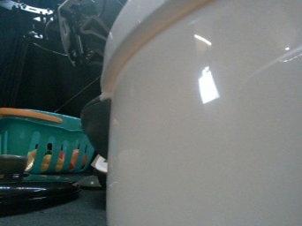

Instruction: Place kettle right of stove

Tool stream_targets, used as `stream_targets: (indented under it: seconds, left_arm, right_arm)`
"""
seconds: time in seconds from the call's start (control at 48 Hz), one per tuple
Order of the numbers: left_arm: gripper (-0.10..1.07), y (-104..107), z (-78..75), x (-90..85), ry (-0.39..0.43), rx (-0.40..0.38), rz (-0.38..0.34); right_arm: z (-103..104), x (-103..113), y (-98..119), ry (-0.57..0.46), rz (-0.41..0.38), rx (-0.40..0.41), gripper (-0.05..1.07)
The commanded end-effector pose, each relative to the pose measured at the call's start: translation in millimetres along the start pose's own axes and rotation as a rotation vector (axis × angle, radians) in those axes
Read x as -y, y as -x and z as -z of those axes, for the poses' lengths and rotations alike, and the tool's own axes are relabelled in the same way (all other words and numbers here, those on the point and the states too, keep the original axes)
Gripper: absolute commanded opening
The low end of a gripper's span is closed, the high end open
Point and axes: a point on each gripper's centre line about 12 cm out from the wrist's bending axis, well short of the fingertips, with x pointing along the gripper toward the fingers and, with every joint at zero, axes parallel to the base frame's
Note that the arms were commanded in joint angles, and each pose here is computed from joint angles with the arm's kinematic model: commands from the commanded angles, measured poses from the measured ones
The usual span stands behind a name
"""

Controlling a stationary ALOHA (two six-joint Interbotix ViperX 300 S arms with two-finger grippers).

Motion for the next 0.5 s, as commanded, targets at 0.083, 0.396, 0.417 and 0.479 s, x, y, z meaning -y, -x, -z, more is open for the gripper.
stream_targets:
  seconds: [0.083, 0.396, 0.417, 0.479]
  left_arm:
    - [0.93, 1.1, -1.5, 1.7, -0.001, 0.009, 0.004]
    - [0.93, 2.4, 12.2, 0.7, -0.004, -0.026, 0.004]
    - [0.93, 2.4, 12.2, 0.7, -0.004, -0.026, 0.004]
    - [0.93, 2.5, 12.8, 0.6, -0.004, -0.027, 0.004]
  right_arm:
    - [6.7, 18.2, 26.0, -0.101, -0.021, -0.008, 0.32]
    - [42.7, -12.3, 75.8, -0.268, -0.204, -0.109, 0.32]
    - [45.0, -14.6, 78.8, -0.277, -0.217, -0.116, 0.32]
    - [55.2, -24.2, 83.3, -0.293, -0.25, -0.156, 0.32]
